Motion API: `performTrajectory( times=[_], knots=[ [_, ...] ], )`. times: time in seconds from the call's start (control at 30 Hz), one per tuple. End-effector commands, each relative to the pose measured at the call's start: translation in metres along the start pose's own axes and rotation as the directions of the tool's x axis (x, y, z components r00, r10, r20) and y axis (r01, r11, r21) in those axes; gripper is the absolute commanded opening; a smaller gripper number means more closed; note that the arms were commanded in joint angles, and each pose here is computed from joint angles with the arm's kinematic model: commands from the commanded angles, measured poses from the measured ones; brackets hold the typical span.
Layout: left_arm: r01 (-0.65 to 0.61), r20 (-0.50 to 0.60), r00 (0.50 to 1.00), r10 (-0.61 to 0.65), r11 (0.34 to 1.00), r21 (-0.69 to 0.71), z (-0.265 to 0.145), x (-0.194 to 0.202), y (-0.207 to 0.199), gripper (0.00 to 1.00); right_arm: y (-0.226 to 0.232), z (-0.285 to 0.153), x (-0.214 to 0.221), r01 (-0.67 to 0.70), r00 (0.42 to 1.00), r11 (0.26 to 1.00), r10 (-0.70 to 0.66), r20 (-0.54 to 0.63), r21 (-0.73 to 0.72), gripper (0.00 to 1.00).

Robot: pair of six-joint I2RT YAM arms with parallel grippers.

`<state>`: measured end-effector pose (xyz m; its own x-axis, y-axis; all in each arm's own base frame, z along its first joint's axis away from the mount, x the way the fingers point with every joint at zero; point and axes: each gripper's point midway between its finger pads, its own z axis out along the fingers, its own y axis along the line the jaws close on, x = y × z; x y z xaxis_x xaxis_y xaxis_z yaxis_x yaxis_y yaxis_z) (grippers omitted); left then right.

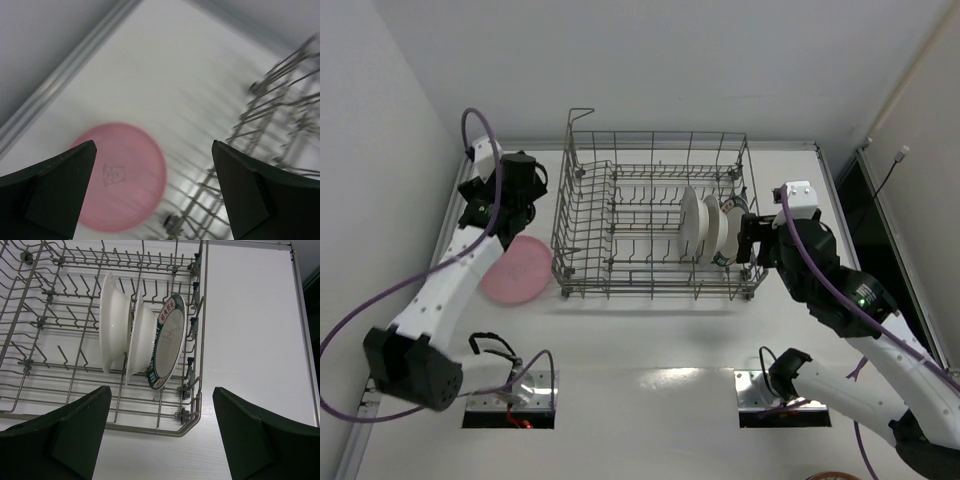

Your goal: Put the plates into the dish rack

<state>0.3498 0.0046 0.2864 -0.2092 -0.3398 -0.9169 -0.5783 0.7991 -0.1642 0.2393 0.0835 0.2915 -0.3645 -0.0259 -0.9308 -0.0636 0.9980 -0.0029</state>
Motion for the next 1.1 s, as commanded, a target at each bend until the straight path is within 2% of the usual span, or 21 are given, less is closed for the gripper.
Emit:
performTrajectory(
  times=[0.0,0.03,0.07,0.17,0.27,0.4,0.6,0.7,0.87,0.93,0.97,1.07],
  knots=[
    [-0.1,-0.252,0.962,0.107,0.994,0.039,0.045,0.068,0.009,1.0,0.0,-0.003,-0.009,-0.016,0.999,1.0,0.016,0.038,-0.01,0.81],
    [-0.08,-0.318,0.942,0.104,0.993,0.087,0.053,0.088,0.004,1.0,0.0,-0.003,-0.009,-0.016,0.999,1.0,0.016,0.038,-0.01,0.81],
    [-0.091,-0.378,0.92,0.107,0.994,0.059,0.067,0.107,0.014,1.0,-0.001,-0.003,-0.007,-0.011,0.999,1.0,0.011,0.031,-0.008,0.81],
    [-0.095,-0.464,0.879,0.107,0.994,0.05,0.085,0.139,0.021,1.0,-0.003,-0.003,-0.007,-0.011,0.999,1.0,0.011,0.033,0.001,0.81],
    [-0.035,-0.511,0.856,0.078,0.995,0.093,0.099,0.153,0.013,1.0,-0.003,-0.003,-0.007,-0.002,0.999,1.0,0.002,0.033,0.001,0.81],
    [-0.04,-0.645,0.761,0.074,0.997,0.067,0.112,0.202,0.023,1.0,-0.003,-0.003,-0.007,-0.002,0.999,1.0,0.002,0.033,0.001,0.81],
    [-0.021,-0.67,0.739,0.068,0.997,0.077,0.114,0.219,0.021,1.0,-0.003,-0.003,-0.007,-0.002,0.999,1.0,0.002,0.033,0.001,0.81],
    [-0.004,-0.707,0.7,0.097,0.991,0.132,0.11,0.228,0.012,0.96,-0.004,-0.005,-0.009,-0.007,0.999,1.0,0.007,0.041,-0.001,0.81],
    [0.0,-0.726,0.67,0.154,0.978,0.208,0.099,0.236,0.002,0.78,-0.005,-0.007,-0.01,-0.012,0.999,1.0,0.012,0.048,-0.003,0.81],
    [0.004,-0.726,0.663,0.184,0.968,0.249,0.096,0.242,-0.008,0.62,-0.005,-0.007,-0.01,-0.012,0.999,1.0,0.012,0.048,-0.003,0.81],
    [0.024,-0.734,0.649,0.201,0.959,0.283,0.092,0.243,-0.013,0.46,-0.006,-0.007,-0.008,-0.007,0.999,1.0,0.007,0.041,-0.001,0.81],
    [0.042,-0.748,0.621,0.235,0.943,0.331,0.089,0.252,-0.018,0.29,-0.006,-0.009,-0.012,-0.013,0.999,1.0,0.013,0.049,-0.003,0.81]
  ],
)
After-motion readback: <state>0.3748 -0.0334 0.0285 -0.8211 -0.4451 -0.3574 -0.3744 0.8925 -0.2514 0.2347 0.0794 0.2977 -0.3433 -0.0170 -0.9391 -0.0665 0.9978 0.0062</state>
